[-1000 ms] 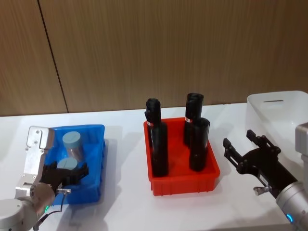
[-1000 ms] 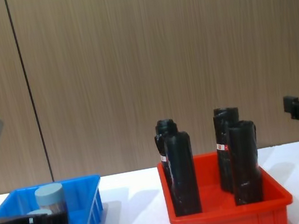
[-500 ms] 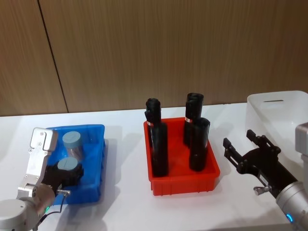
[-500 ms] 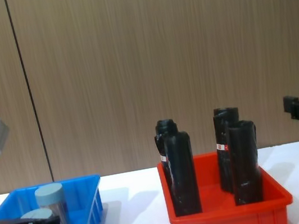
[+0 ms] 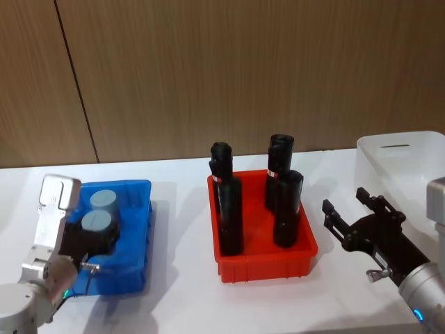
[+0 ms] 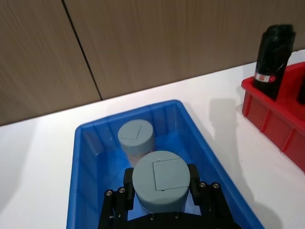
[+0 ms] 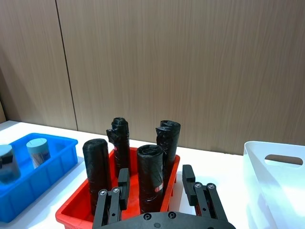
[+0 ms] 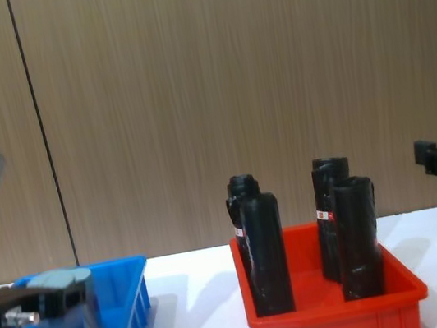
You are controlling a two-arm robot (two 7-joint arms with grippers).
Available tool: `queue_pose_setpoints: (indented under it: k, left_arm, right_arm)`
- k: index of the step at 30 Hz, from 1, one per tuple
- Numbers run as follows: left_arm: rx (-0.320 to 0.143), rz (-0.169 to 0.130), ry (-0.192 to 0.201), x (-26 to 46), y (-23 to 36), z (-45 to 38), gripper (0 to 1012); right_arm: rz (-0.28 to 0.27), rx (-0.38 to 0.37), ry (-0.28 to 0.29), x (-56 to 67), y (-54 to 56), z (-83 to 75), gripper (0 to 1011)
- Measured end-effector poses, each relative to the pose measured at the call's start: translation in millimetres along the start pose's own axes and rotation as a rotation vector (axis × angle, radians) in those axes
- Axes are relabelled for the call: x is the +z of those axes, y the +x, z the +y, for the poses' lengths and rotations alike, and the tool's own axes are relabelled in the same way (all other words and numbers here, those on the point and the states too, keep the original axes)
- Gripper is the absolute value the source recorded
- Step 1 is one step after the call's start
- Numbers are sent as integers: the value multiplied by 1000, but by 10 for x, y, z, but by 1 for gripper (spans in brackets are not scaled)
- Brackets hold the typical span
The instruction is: Pick the cotton swabs from the blue box and place them into the white box.
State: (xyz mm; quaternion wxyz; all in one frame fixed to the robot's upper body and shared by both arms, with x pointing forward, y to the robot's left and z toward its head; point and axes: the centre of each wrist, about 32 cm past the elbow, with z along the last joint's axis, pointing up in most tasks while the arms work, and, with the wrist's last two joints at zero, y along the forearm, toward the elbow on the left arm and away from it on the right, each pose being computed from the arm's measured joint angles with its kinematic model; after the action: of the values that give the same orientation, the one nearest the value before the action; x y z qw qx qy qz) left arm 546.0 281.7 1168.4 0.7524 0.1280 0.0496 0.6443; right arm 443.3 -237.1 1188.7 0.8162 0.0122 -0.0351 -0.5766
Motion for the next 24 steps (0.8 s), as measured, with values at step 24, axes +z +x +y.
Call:
queue_pose_setpoints:
  k: [24]
  left_arm:
    - [-262, -57, -138, 709, -107, 200, 668]
  right_arm:
    - [0, 0, 0, 0, 0, 0, 687]
